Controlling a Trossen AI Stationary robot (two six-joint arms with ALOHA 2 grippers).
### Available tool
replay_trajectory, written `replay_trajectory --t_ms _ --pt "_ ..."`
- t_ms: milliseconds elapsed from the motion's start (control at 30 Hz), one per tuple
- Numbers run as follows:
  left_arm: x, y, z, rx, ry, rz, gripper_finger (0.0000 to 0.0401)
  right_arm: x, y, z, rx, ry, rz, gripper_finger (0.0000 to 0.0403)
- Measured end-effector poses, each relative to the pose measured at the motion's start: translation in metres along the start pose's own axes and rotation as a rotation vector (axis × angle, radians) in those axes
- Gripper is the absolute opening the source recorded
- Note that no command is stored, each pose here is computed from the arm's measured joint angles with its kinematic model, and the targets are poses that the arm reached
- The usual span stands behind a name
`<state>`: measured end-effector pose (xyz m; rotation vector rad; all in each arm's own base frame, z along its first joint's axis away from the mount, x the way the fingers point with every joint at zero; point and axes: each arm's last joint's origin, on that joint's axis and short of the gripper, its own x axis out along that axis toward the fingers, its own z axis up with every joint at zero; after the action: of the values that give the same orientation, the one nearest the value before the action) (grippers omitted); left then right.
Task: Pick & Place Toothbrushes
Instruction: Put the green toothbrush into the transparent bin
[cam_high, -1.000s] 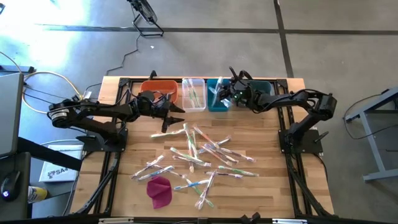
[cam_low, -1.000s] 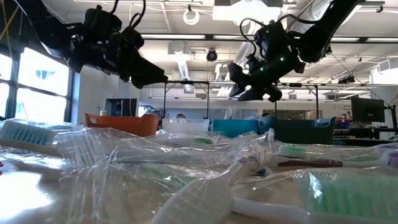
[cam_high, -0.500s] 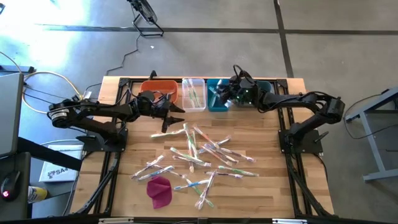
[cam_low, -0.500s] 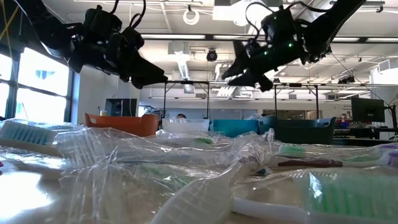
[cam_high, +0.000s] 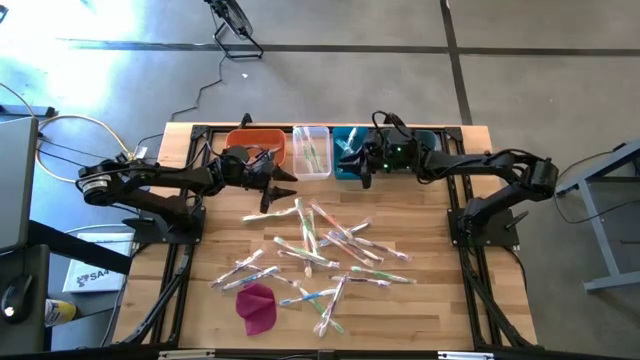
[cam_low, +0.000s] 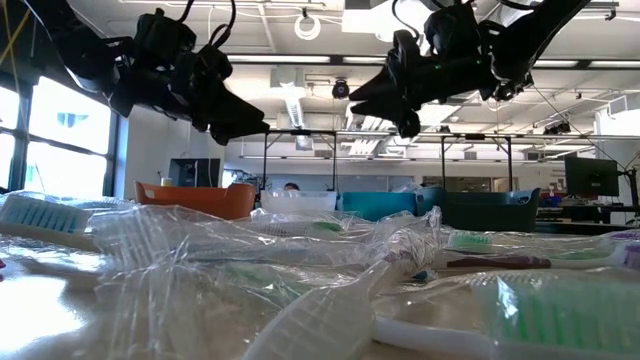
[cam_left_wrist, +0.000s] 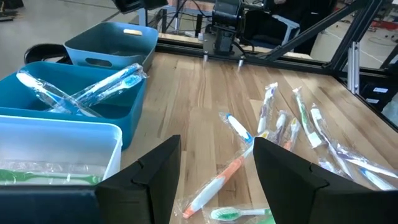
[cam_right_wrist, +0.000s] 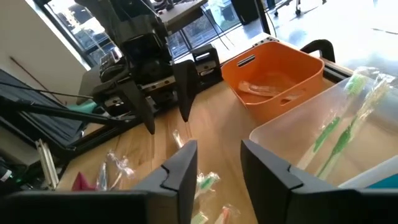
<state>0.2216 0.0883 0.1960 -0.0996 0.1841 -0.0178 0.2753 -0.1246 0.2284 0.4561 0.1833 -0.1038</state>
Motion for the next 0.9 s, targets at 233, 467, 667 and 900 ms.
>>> replay_trajectory --t_ms 233,467,667,900 --pt "0.0 0.0 0.0 0.005 0.0 0.0 0.0199 0.0001 -0.0004 -0.001 -0.028 0.01 -0.002 0.0047" --pt "0.0 -0.0001 0.0 0.007 0.0 -0.003 0.0199 0.0001 -0.001 -0.0024 -0.022 0.023 -0.009 0.0005" --pt "0.0 -0.0001 0.0004 0.002 -0.004 -0.003 0.0199 0.0001 -0.0008 -0.0025 -0.024 0.025 -0.002 0.0008" --pt "0.0 -0.0001 0.0001 0.001 -0.001 -0.004 0.0199 0.0001 -0.0008 -0.0025 -0.041 0.025 -0.002 0.0003"
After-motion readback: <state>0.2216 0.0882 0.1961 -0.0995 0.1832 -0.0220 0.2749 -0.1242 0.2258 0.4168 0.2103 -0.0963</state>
